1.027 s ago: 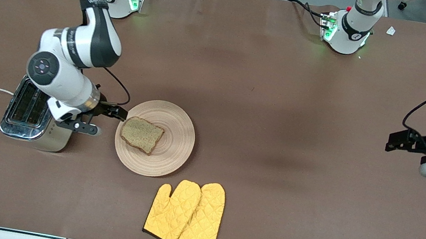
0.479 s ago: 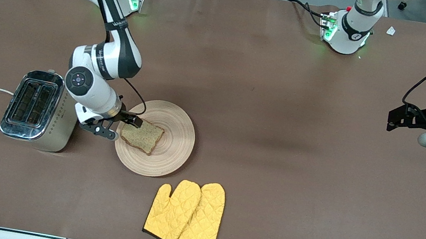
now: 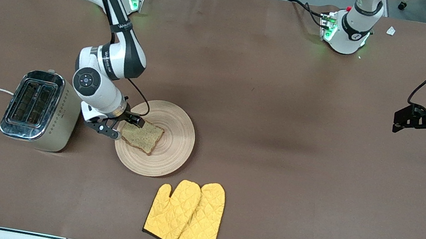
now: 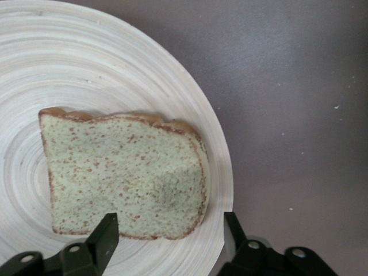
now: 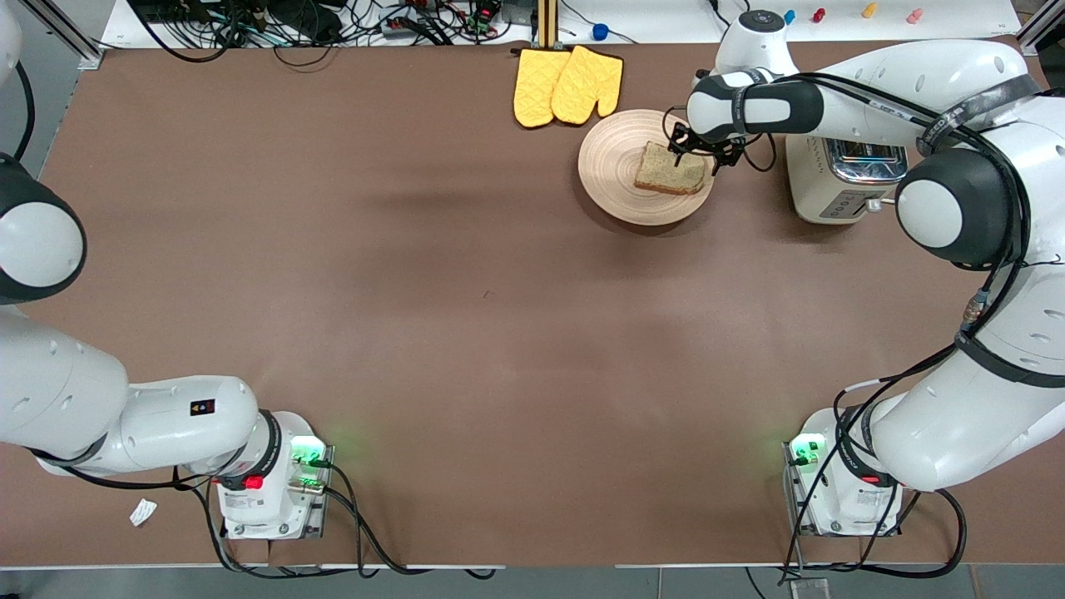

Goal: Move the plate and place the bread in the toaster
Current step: 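Lower the right gripper onto the bread slice on the plate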

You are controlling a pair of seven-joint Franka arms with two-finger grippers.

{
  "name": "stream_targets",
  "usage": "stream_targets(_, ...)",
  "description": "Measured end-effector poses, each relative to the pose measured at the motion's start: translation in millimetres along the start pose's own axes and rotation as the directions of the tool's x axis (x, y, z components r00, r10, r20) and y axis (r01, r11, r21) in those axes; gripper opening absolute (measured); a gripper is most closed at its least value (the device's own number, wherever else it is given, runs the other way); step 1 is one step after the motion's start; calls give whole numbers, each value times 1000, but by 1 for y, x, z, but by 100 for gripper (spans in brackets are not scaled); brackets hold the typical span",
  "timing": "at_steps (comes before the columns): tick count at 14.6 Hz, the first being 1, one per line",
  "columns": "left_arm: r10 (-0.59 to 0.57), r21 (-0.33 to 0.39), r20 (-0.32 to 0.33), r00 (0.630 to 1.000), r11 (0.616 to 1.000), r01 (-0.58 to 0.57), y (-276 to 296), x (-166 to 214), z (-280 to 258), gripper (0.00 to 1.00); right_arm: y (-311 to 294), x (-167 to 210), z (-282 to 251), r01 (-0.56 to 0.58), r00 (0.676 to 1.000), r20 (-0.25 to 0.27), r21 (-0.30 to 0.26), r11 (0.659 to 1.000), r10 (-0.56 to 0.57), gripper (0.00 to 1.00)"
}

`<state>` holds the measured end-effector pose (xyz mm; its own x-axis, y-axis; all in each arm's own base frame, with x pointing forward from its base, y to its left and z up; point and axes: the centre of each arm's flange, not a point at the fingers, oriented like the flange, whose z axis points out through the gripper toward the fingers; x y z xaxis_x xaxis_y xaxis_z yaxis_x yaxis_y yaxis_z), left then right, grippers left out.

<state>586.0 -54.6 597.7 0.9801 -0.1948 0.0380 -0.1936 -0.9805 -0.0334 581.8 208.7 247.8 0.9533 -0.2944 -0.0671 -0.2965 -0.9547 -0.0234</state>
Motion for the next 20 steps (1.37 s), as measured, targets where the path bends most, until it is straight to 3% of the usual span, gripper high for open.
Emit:
stream_targets(5,1,3,-9,1000,1000,-1,-5,0,-4,100,6,4,8,-11,1000,5,-9,1000,11,66)
stream_targets(13,-5,22,10,1000,1000,5,-5,-3,-6,100,12,8,19,-26,1000,8,-16,1000,26,58)
stream_targets(15,-7,21,17,1000,1000,7,-6,-4,-6,100,12,8,20,-28,1000,8,-17,999,28,49)
stream_targets(20,-5,21,16,1000,1000,4,-4,-4,-6,100,12,8,25,-29,999,13,-21,999,30,47)
